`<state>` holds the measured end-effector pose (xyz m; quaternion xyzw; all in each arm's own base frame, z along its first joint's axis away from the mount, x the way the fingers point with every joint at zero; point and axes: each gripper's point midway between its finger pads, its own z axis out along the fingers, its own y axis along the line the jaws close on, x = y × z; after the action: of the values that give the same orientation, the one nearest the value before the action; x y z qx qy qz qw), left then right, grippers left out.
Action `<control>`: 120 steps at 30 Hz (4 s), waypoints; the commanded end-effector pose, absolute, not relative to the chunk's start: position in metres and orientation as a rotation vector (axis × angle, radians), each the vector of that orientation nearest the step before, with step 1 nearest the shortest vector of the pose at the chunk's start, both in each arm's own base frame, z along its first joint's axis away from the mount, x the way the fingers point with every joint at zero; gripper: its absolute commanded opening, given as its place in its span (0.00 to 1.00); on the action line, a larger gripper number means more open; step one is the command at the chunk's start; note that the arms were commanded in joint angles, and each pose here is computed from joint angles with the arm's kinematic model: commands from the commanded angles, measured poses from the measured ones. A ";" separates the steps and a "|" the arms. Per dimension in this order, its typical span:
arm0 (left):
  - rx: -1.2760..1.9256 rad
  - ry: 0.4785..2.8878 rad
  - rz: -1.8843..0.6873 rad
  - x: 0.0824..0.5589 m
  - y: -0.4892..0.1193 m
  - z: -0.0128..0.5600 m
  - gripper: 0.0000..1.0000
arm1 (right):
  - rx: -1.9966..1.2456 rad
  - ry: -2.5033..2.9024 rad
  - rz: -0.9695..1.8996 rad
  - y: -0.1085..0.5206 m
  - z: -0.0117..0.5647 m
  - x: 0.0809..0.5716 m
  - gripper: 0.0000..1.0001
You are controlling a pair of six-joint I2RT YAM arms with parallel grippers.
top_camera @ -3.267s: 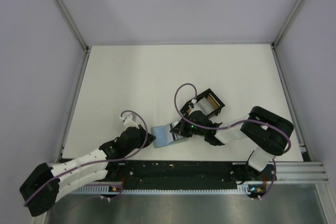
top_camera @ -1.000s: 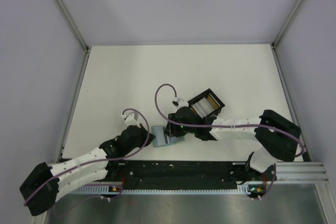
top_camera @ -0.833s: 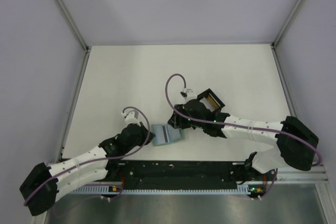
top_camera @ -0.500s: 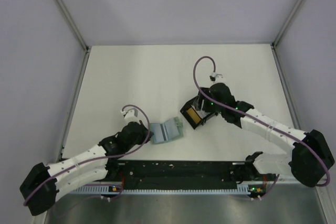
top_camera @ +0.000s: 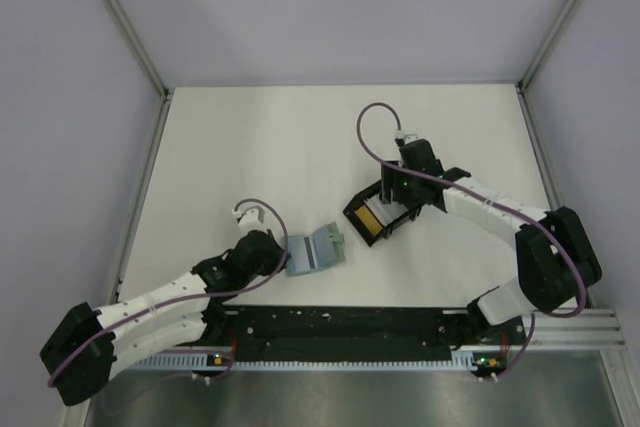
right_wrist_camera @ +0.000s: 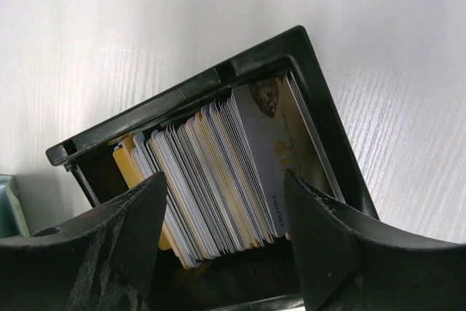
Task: Put the credit cards into the card holder
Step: Pick up the credit card from the storage box.
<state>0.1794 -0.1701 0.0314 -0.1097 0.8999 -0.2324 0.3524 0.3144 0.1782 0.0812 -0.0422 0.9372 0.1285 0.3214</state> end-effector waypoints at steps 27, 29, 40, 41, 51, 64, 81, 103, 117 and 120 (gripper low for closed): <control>-0.244 2.235 -0.684 0.197 -0.187 0.067 0.00 | -0.164 2.444 0.475 0.193 0.092 0.321 0.36; -0.242 2.236 -0.685 0.196 -0.187 0.067 0.00 | -0.160 2.452 0.463 0.191 0.089 0.322 0.32; -0.246 2.238 -0.678 0.196 -0.186 0.066 0.00 | -0.159 2.452 0.398 0.185 0.085 0.329 0.05; -0.248 2.237 -0.676 0.197 -0.185 0.066 0.00 | -0.159 2.452 0.398 0.185 0.085 0.330 0.05; -0.250 2.237 -0.675 0.197 -0.185 0.065 0.00 | -0.180 2.458 0.424 0.188 0.084 0.329 0.08; -0.251 2.235 -0.671 0.198 -0.184 0.065 0.00 | -0.171 2.468 0.402 0.182 0.079 0.342 0.40; -0.249 2.237 -0.672 0.198 -0.184 0.064 0.00 | -0.179 2.484 0.511 0.193 0.081 0.333 0.16; -0.250 2.230 -0.682 0.199 -0.185 0.065 0.00 | -0.217 2.487 0.413 0.180 0.085 0.336 0.11; -0.243 2.232 -0.685 0.201 -0.187 0.065 0.00 | -0.223 2.535 0.435 0.184 0.072 0.329 0.23; -0.244 2.232 -0.686 0.201 -0.187 0.065 0.00 | -0.219 2.518 0.495 0.192 0.075 0.329 0.34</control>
<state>0.1895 -0.1769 0.0449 -0.0959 0.8924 -0.2458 0.3660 0.3190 0.1828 0.0644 -0.0796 0.9470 0.1640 0.2645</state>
